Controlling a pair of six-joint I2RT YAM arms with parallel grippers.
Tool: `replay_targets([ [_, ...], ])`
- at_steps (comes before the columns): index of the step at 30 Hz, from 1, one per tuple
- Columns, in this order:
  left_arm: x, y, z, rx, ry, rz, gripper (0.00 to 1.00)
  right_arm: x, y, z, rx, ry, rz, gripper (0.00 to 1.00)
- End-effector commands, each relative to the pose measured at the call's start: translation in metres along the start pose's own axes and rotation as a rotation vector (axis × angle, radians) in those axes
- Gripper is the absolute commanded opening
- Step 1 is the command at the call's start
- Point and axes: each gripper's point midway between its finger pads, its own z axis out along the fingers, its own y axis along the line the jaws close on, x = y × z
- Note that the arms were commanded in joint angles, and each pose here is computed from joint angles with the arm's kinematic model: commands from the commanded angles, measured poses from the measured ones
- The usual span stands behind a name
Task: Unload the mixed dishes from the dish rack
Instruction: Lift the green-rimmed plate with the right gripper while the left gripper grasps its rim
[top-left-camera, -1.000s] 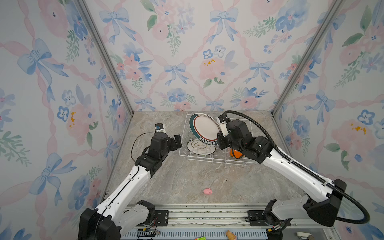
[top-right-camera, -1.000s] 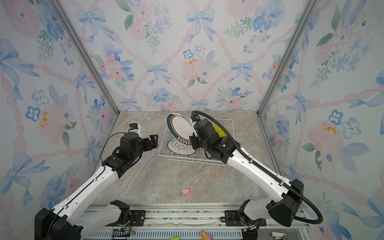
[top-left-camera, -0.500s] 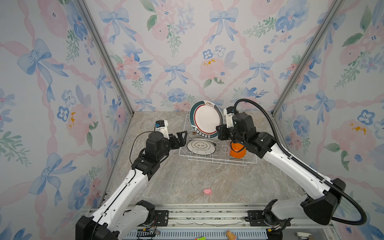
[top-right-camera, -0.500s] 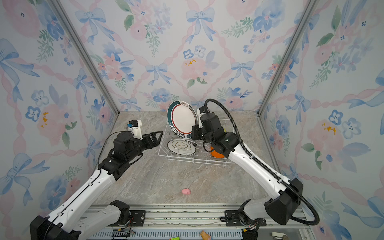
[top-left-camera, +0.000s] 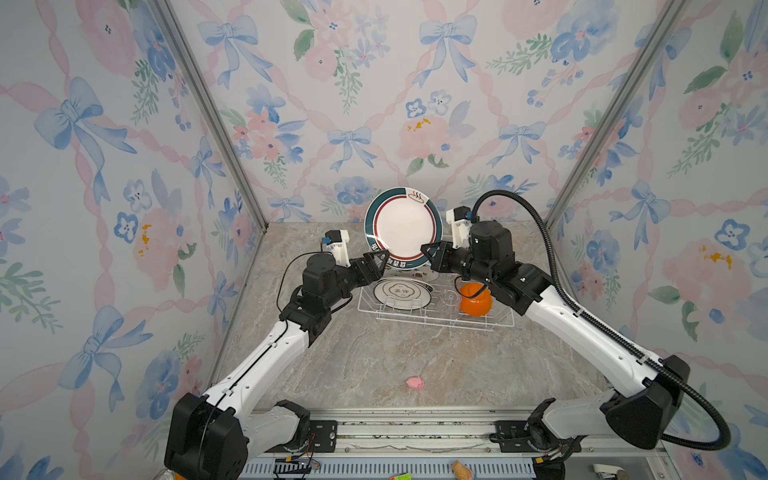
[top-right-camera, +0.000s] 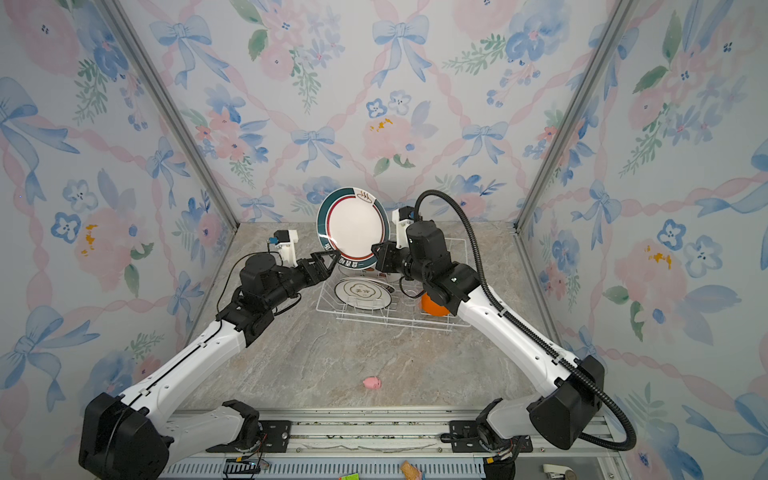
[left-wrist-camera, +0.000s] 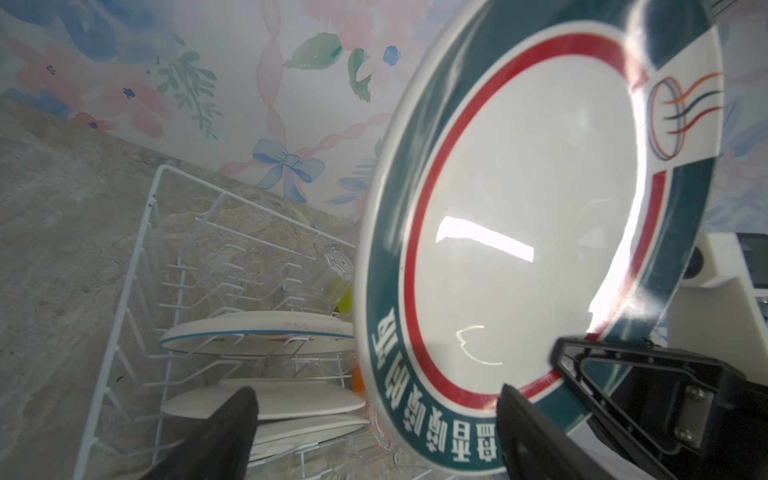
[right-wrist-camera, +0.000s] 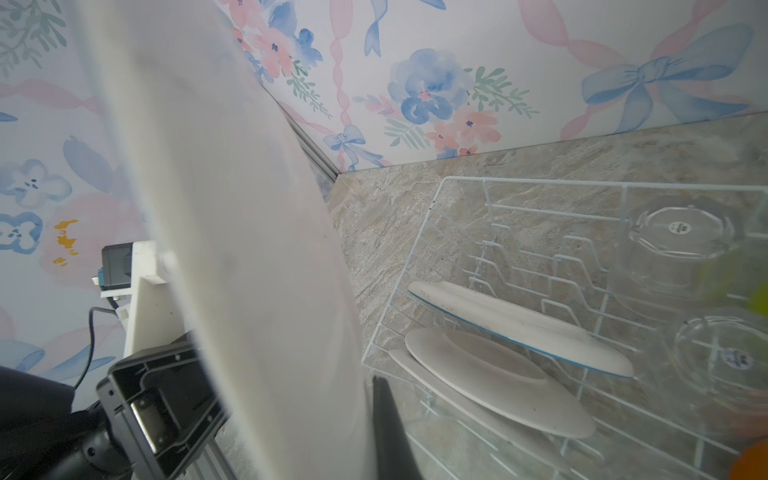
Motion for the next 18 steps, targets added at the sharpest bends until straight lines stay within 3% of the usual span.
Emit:
replay_targets([
  [1, -0.019, -0.024, 0.002, 0.083, -0.050, 0.010, 0.83, -0.018, 0.018, 0.000, -0.119, -0.052, 0.068, 0.00],
  [4, -0.023, -0.026, 0.003, 0.094, -0.068, 0.006, 0.73, -0.017, 0.018, -0.001, -0.142, -0.046, 0.098, 0.00],
  [18, -0.028, -0.023, 0.019, 0.142, -0.058, -0.056, 0.53, -0.009, 0.024, 0.008, -0.209, 0.007, 0.135, 0.00],
])
